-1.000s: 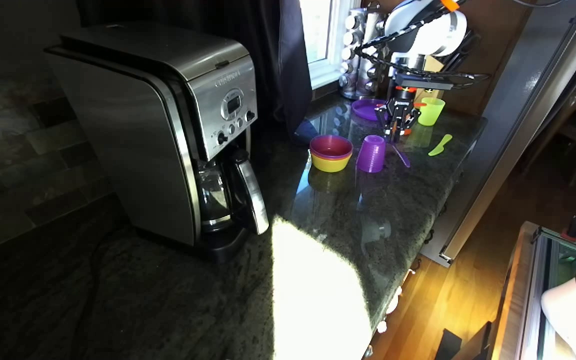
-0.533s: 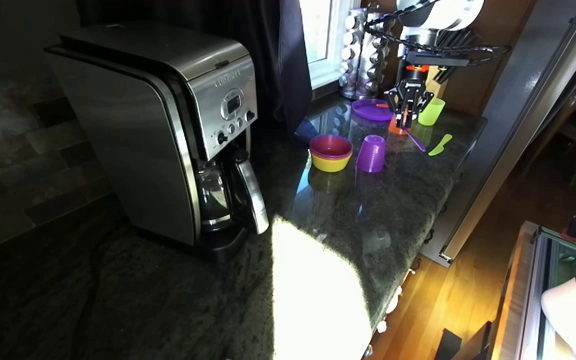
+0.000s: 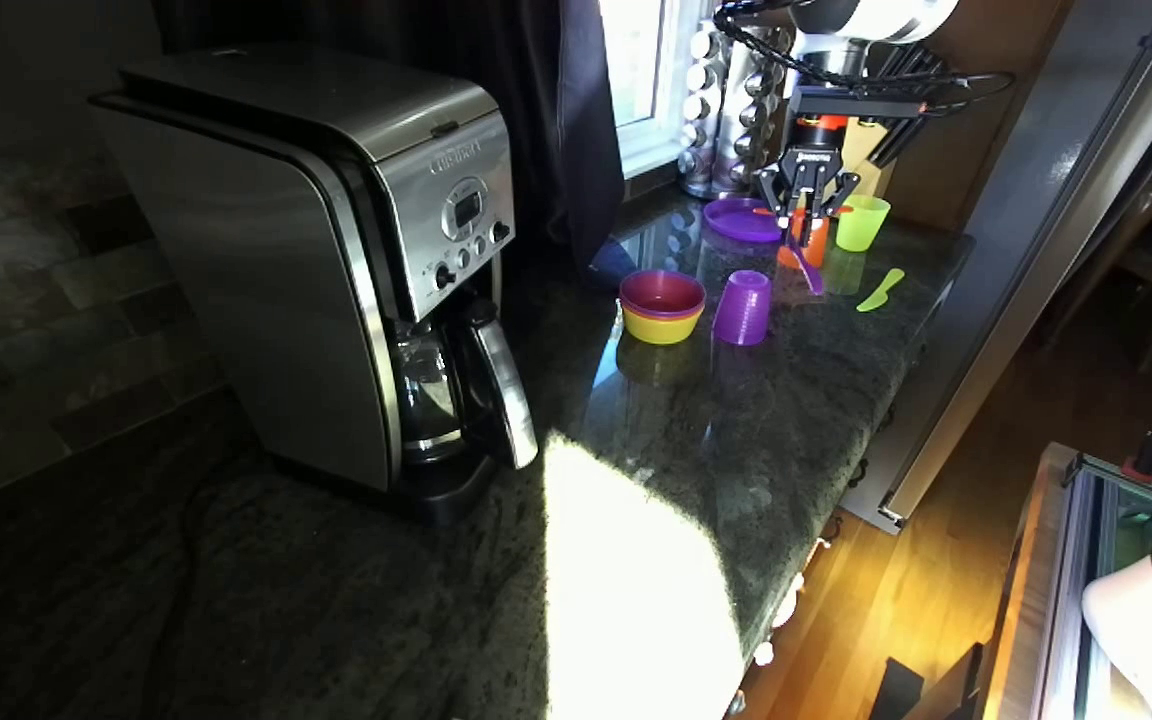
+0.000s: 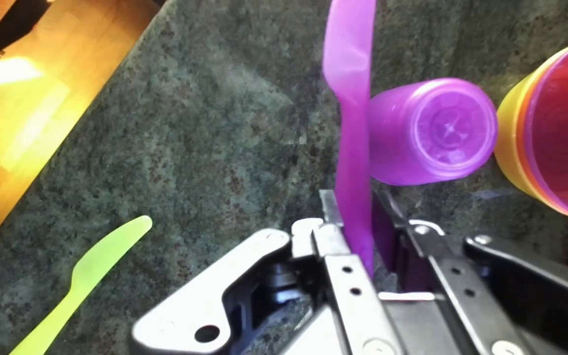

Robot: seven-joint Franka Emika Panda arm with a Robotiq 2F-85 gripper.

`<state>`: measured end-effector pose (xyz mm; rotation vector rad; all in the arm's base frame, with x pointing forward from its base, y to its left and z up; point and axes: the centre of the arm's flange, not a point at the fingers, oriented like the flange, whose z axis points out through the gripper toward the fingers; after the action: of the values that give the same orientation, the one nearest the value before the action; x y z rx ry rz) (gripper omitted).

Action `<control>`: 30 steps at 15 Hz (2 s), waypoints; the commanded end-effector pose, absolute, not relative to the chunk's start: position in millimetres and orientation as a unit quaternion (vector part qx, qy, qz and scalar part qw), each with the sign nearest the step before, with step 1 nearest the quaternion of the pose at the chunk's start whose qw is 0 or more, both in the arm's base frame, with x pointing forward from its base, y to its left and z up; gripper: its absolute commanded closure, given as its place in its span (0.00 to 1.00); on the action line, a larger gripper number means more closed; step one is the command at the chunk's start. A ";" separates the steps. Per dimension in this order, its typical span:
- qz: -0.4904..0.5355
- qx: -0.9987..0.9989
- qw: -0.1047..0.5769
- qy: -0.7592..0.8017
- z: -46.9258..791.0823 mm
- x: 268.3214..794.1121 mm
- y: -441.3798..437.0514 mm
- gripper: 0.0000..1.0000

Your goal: Pick up the purple knife and put it on top of the purple cup

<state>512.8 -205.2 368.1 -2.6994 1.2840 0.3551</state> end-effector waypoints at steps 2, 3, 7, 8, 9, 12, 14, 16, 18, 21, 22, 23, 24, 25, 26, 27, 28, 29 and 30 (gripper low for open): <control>0.122 -0.878 0.068 0.458 365.8 519.4 -188.8 0.94; 0.123 -0.876 0.069 0.462 365.4 521.0 -187.0 0.94; 0.122 -0.869 0.070 0.474 361.8 528.7 -180.2 0.94; 0.121 -0.867 0.070 0.478 360.9 530.3 -179.2 0.94; 0.117 -0.867 0.070 0.479 359.7 532.0 -178.3 0.94; 0.112 -0.864 0.071 0.486 358.5 535.2 -176.8 0.94; 0.108 -0.863 0.070 0.488 357.8 536.8 -176.7 0.94; 0.102 -0.862 0.070 0.491 358.1 538.9 -177.5 0.94; 0.098 -0.861 0.070 0.494 358.2 540.8 -178.3 0.94; 0.095 -0.859 0.067 0.498 357.0 542.4 -178.3 0.94; 0.095 -0.859 0.066 0.499 356.4 542.6 -178.1 0.94; 0.096 -0.858 0.066 0.500 355.8 542.8 -177.7 0.94; 0.098 -0.857 0.065 0.501 355.5 542.7 -176.9 0.94; 0.098 -0.857 0.064 0.503 355.0 542.7 -176.0 0.94; 0.099 -0.856 0.064 0.504 354.5 542.8 -175.1 0.94; 0.101 -0.855 0.064 0.505 354.2 542.9 -174.2 0.94; 0.102 -0.853 0.064 0.507 353.8 543.1 -173.2 0.94; 0.103 -0.852 0.063 0.509 353.4 543.3 -172.4 0.94; 0.103 -0.852 0.062 0.510 352.7 543.6 -171.9 0.94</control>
<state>539.4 -175.6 356.5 -2.5954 1.5087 0.3187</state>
